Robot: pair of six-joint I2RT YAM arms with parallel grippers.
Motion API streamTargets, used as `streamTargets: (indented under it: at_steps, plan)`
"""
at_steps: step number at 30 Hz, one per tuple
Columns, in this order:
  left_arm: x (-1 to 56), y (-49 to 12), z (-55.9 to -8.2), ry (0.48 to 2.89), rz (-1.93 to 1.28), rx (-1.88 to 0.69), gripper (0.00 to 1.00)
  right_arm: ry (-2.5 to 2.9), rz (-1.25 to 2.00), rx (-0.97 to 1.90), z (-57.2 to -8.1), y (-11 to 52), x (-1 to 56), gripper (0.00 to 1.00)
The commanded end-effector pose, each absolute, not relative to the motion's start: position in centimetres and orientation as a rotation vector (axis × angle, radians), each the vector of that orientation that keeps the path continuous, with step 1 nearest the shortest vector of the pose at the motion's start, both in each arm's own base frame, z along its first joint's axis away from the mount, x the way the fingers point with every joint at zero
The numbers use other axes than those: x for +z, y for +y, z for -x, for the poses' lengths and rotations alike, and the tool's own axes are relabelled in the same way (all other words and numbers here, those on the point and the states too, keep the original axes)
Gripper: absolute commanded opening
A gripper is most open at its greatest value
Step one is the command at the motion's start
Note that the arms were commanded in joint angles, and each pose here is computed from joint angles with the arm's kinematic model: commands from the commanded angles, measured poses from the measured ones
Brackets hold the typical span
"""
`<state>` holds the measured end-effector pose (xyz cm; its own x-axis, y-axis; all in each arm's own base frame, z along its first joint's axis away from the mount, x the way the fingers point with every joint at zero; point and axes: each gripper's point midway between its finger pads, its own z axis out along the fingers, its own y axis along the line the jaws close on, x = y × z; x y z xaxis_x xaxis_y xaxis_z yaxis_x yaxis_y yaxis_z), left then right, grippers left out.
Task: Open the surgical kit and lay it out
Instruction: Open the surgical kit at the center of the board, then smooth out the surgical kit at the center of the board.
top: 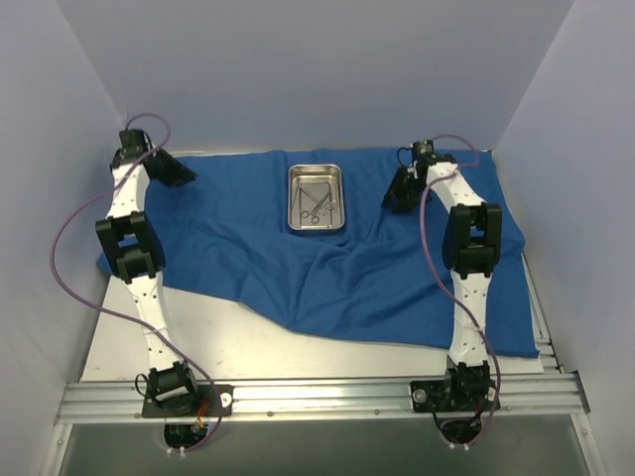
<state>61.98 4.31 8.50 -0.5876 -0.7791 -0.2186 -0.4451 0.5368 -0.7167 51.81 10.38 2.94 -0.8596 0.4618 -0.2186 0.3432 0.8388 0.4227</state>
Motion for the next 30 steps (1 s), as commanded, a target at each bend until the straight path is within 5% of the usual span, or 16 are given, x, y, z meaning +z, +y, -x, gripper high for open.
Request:
streamTargets:
  at_steps: [1,6,7,10,15,18,30]
  plan:
    - [19.3,4.9,-58.9,2.206,0.777,-0.535,0.26,2.639,-0.446,0.391,-51.9,10.6,9.8,0.40]
    - [16.8,7.1,-49.9,2.402,0.868,-0.214,0.28,2.539,-0.119,0.447,-51.1,18.5,15.3,0.40]
    - [16.2,7.6,-48.7,2.422,0.884,-0.179,0.22,2.520,-0.041,0.482,-50.8,20.6,15.8,0.38]
    - [15.9,8.4,-44.8,2.435,0.914,-0.148,0.03,2.426,0.257,0.669,-48.8,30.0,17.6,0.30]
    - [19.2,7.5,-41.9,2.375,0.850,-0.151,0.02,2.197,0.558,0.874,-44.6,44.6,18.6,0.06]
    - [19.4,7.1,-41.8,2.348,0.857,-0.192,0.02,2.125,0.654,0.998,-41.7,50.9,18.3,0.00]
    - [22.8,8.1,-40.8,2.246,0.928,-0.230,0.02,2.142,0.674,1.045,-37.1,58.8,9.3,0.00]
